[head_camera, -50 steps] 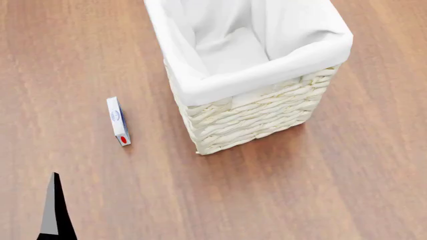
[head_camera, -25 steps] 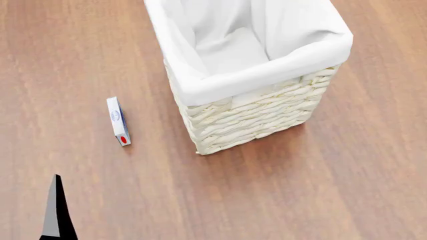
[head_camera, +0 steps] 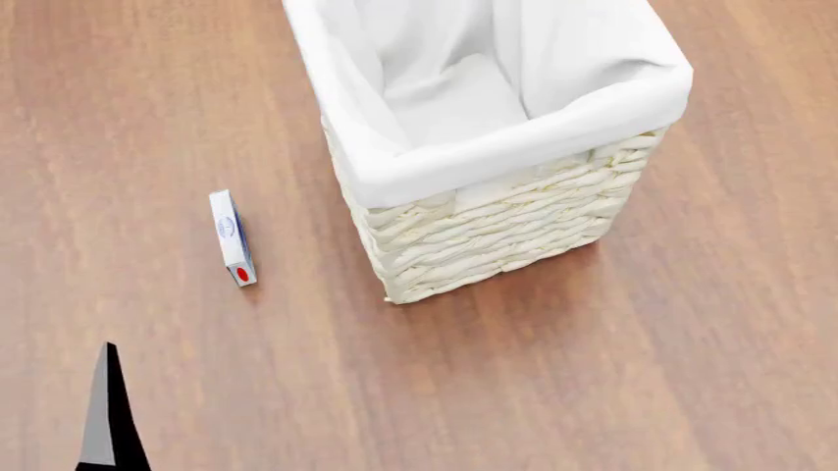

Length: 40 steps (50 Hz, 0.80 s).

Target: Pick up the alphabet soup and the cream cheese box, and put them in the basket.

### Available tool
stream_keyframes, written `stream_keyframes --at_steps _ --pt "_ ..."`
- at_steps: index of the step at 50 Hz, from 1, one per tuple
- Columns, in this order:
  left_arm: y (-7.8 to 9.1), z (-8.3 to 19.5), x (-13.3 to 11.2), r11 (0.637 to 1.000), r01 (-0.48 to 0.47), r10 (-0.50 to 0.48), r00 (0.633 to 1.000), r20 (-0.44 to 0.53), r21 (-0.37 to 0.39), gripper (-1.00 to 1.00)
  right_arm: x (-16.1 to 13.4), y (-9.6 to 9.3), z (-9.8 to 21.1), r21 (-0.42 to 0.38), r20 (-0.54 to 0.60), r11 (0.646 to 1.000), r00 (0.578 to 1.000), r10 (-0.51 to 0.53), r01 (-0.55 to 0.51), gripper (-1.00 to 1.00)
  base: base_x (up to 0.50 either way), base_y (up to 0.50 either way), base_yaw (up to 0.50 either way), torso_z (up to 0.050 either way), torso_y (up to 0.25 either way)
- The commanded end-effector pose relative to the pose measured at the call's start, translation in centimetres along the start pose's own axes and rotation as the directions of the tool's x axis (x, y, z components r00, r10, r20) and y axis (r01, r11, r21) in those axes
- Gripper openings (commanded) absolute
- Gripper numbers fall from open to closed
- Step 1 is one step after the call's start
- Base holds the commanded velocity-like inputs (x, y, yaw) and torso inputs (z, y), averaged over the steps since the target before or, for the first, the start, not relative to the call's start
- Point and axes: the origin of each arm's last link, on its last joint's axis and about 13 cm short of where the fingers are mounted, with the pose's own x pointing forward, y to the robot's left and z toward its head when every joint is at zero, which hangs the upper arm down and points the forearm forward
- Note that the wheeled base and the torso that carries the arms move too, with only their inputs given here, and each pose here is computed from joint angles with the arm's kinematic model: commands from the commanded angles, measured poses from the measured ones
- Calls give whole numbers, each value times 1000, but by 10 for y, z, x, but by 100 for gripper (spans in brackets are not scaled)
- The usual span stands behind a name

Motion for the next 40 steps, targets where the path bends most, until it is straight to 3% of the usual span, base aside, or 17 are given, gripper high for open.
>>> stream_keyframes --at_steps 1,40 --pt "1 0 1 1000 -5 5 1000 1 4 100 4 1 -2 11 -6 1000 1000 22 -22 100 0 0 0 0 0" --pt "0 -2 1 1000 -5 5 1000 -6 7 100 20 2 -5 53 -17 998 999 46 -45 100 0 0 0 0 0"
